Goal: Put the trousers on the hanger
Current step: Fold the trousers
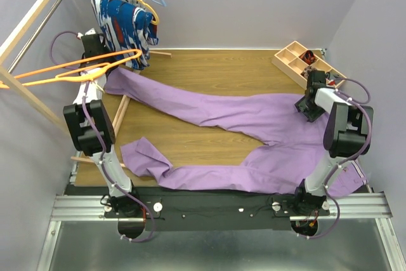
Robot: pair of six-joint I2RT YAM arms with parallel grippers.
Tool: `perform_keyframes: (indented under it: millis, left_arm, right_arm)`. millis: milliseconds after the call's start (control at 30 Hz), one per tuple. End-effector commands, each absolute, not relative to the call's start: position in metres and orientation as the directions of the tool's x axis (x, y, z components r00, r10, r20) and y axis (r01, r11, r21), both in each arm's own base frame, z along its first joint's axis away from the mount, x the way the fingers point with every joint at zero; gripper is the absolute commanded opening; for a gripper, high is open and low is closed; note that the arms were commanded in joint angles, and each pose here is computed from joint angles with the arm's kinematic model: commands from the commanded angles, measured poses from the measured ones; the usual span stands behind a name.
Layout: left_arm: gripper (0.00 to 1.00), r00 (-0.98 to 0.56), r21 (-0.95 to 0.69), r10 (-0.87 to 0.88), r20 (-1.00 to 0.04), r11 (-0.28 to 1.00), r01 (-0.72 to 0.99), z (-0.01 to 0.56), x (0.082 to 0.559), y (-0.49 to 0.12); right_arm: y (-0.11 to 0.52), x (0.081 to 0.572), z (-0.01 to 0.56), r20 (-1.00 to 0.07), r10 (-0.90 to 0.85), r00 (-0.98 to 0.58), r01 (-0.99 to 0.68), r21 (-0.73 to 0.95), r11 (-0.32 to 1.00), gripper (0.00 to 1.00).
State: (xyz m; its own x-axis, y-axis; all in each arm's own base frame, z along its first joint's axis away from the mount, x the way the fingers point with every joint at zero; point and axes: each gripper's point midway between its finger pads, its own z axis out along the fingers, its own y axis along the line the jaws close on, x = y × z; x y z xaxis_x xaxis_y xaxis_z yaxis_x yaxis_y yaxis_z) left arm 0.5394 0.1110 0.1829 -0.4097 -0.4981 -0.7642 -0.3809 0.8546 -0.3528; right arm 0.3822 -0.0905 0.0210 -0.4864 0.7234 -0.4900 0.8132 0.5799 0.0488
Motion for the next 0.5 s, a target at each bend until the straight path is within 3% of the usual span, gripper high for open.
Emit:
perform_keyframes:
  millis: [0,300,467]
  left_arm:
    - [0.00,-0.431,-0.345,-0.473,-0.768,0.873,-0.344,0.184,0.555,0.107]
    - [0.00,-0.451,-0.334,-0.459,-0.765,0.882,-0.332,0.181,0.559,0.104]
    - [0.00,-0.467,-0.354,-0.453,-0.760,0.890,-0.287,0.178,0.558,0.089]
  right_arm:
    - [-0.126,0.369,0.010,-0.527,0.723,-0.447,0.868,-0.060,0.493,0.65]
    - [-0.120,0.375,0.013,-0.499,0.733,-0.463,0.853,-0.025,0.522,0.65]
    - [-0.109,0.394,0.037,-0.512,0.665,-0.543,0.754,0.051,0.655,0.74]
